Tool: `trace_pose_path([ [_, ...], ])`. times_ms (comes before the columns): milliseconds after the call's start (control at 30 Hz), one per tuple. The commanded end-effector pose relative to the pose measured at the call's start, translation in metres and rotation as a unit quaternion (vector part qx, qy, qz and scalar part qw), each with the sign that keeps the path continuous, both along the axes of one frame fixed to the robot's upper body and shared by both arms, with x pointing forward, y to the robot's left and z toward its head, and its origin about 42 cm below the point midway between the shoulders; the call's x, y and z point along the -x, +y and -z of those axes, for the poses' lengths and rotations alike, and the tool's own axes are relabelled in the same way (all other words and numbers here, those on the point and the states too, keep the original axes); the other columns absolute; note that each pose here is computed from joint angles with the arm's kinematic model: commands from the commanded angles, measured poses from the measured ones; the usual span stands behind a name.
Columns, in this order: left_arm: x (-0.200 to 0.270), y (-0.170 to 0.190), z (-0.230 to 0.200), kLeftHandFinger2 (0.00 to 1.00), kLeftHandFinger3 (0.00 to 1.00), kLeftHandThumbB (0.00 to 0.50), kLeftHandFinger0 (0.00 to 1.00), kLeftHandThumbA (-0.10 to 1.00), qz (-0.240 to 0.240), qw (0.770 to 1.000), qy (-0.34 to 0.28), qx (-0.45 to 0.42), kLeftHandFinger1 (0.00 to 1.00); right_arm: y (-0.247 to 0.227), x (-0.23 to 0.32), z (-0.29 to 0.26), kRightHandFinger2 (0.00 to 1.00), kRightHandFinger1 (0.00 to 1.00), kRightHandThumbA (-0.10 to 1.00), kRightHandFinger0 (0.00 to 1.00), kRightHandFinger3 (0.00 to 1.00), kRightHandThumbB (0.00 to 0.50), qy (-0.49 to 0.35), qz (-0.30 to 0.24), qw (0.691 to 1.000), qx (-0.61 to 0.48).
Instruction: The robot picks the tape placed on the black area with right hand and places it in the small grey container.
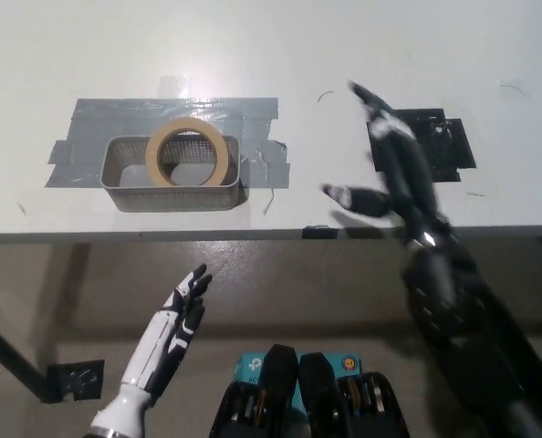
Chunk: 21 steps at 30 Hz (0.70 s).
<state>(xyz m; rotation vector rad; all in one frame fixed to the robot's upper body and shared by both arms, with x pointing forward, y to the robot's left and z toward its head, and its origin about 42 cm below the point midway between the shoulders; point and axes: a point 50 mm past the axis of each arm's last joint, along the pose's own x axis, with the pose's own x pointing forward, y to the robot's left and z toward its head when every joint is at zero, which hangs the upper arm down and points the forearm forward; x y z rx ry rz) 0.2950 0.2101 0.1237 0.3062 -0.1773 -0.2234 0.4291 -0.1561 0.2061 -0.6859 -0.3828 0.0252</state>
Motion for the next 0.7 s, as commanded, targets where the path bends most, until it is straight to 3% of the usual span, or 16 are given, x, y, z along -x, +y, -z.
trace_pose_path([
  [0,-0.044,0.033,-0.044,1.00,1.00,0.065,1.00,1.00,-0.031,0.997,-0.064,0.023,1.00,-0.077,0.111,-0.102,1.00,1.00,0.98,1.00,1.00,0.265,-0.181,-0.103,0.956,-0.204],
  [300,-0.037,0.035,-0.037,1.00,1.00,0.100,1.00,1.00,-0.039,0.997,-0.050,0.035,1.00,-0.083,0.120,0.006,1.00,1.00,1.00,1.00,1.00,0.280,-0.002,-0.092,0.961,-0.259],
  [433,-0.025,0.038,-0.029,1.00,1.00,0.106,1.00,1.00,-0.045,0.998,-0.036,0.040,1.00,-0.086,0.123,0.044,1.00,1.00,0.97,1.00,1.00,0.225,0.061,-0.077,0.956,-0.276],
  [567,-0.018,0.039,-0.024,1.00,1.00,0.111,1.00,1.00,-0.047,0.997,-0.033,0.044,1.00,-0.081,0.129,0.053,1.00,1.00,0.91,1.00,1.00,0.211,0.094,-0.092,0.945,-0.299],
  [667,-0.010,0.041,-0.022,1.00,1.00,0.123,1.00,1.00,-0.055,0.997,-0.029,0.045,1.00,-0.077,0.131,0.058,1.00,1.00,0.95,1.00,1.00,0.263,0.110,-0.092,0.944,-0.296],
])
